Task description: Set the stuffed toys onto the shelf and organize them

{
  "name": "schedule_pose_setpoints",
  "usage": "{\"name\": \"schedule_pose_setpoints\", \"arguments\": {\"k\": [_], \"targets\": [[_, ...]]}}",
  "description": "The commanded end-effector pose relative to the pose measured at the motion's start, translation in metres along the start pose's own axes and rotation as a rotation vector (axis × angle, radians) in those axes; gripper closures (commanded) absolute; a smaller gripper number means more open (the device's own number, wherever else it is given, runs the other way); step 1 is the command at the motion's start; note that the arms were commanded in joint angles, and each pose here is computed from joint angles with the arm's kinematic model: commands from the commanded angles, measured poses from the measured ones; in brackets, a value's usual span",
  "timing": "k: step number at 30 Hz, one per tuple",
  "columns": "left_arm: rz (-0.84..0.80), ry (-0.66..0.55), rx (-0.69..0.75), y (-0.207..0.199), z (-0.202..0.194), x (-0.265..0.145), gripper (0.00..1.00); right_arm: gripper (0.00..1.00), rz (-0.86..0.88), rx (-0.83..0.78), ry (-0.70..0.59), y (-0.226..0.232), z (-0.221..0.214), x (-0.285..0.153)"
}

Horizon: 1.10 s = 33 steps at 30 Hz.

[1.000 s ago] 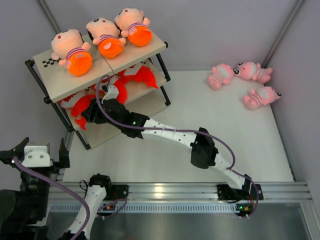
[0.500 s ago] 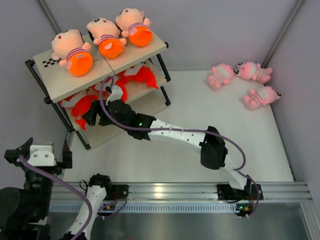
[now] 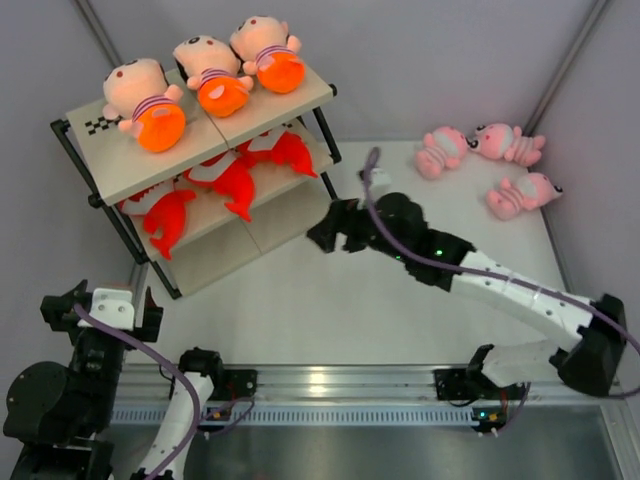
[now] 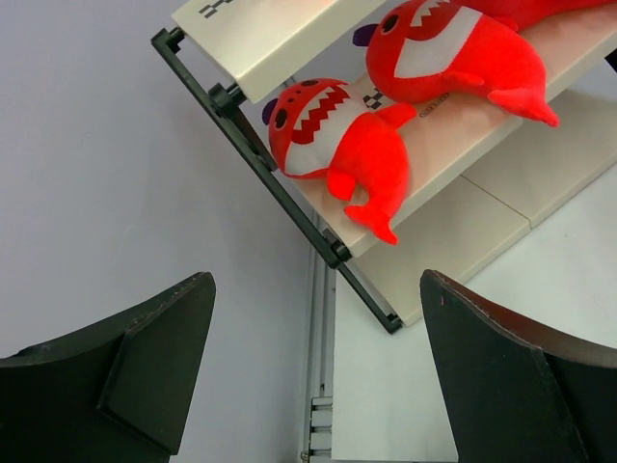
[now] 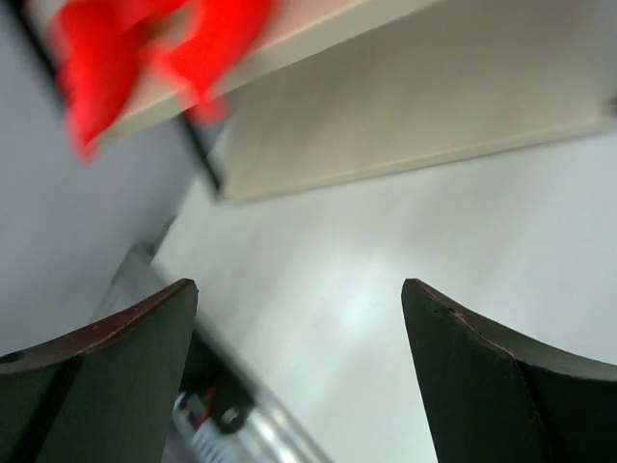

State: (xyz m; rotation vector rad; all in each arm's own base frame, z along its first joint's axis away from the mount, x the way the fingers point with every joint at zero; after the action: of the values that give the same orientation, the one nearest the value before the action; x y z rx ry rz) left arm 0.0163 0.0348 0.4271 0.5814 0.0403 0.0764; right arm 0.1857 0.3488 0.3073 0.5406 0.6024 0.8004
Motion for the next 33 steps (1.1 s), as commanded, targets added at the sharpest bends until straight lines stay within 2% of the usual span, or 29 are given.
{"name": "schedule_pose_setpoints", "arguments": {"k": [1, 2, 3, 5, 6, 7, 8, 10, 12, 17, 28, 31, 32, 33], "targets": [[-0.022, -0.014, 0.003, -0.006, -0.001, -0.002, 0.07, 0.13, -0.309, 0.126, -0.11, -0.131, 0.023, -0.047], [-0.026, -0.012, 0.003, -0.007, -0.002, -0.002, 0.07, 0.13, -0.354, 0.148, -0.189, -0.149, 0.036, -0.067], [-0.031, -0.007, 0.005, -0.008, -0.003, 0.0, 0.07, 0.11, -0.468, 0.197, -0.304, -0.191, 0.059, -0.088], [-0.041, -0.006, 0.004, -0.01, -0.003, 0.001, 0.07, 0.09, -0.606, 0.25, -0.407, -0.24, 0.065, -0.116], [-0.041, -0.006, 0.006, -0.01, -0.003, 0.0, 0.07, 0.08, -0.696, 0.304, -0.509, -0.275, 0.082, -0.141], [-0.043, -0.006, 0.004, -0.01, -0.003, 0.0, 0.07, 0.09, -0.722, 0.337, -0.534, -0.291, 0.086, -0.152], [-0.045, -0.003, 0.006, -0.011, -0.003, 0.001, 0.07, 0.09, -0.815, 0.418, -0.602, -0.327, 0.094, -0.178], [-0.043, 0.005, 0.008, -0.011, -0.004, 0.002, 0.07, 0.09, -0.85, 0.466, -0.662, -0.349, 0.108, -0.196], [-0.049, 0.023, 0.015, -0.014, -0.008, 0.005, 0.07, 0.09, -0.937, 0.539, -0.687, -0.385, 0.11, -0.212], [-0.084, 0.107, 0.036, -0.028, -0.03, 0.02, 0.07, 0.1, -0.98, 0.648, -0.69, -0.441, 0.123, -0.219], [-0.11, 0.192, 0.052, -0.04, -0.048, 0.034, 0.07, 0.14, -1.041, 0.671, -0.668, -0.512, 0.132, -0.21], [-0.113, 0.209, 0.057, -0.042, -0.051, 0.035, 0.07, 0.24, -1.049, 0.677, -0.658, -0.52, 0.131, -0.209], [-0.112, 0.213, 0.058, -0.042, -0.052, 0.036, 0.07, 0.34, -1.048, 0.678, -0.658, -0.521, 0.131, -0.209], [-0.109, 0.214, 0.057, -0.042, -0.052, 0.036, 0.07, 0.4, -1.054, 0.678, -0.657, -0.523, 0.129, -0.209]]}}
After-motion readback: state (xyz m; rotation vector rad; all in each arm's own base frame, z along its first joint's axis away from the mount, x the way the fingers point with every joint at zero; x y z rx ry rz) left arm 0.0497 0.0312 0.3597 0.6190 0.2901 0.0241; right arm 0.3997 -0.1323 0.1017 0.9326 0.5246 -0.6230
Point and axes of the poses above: each gripper's point midway between its finger pads, its own x axis out along the fingers, its own y axis along the line the jaws close on, z = x × y, the point moved 5 cm from there along -x, back along the fingers, and after that the axes turned 8 degrees about x, right-handed, at the moved point
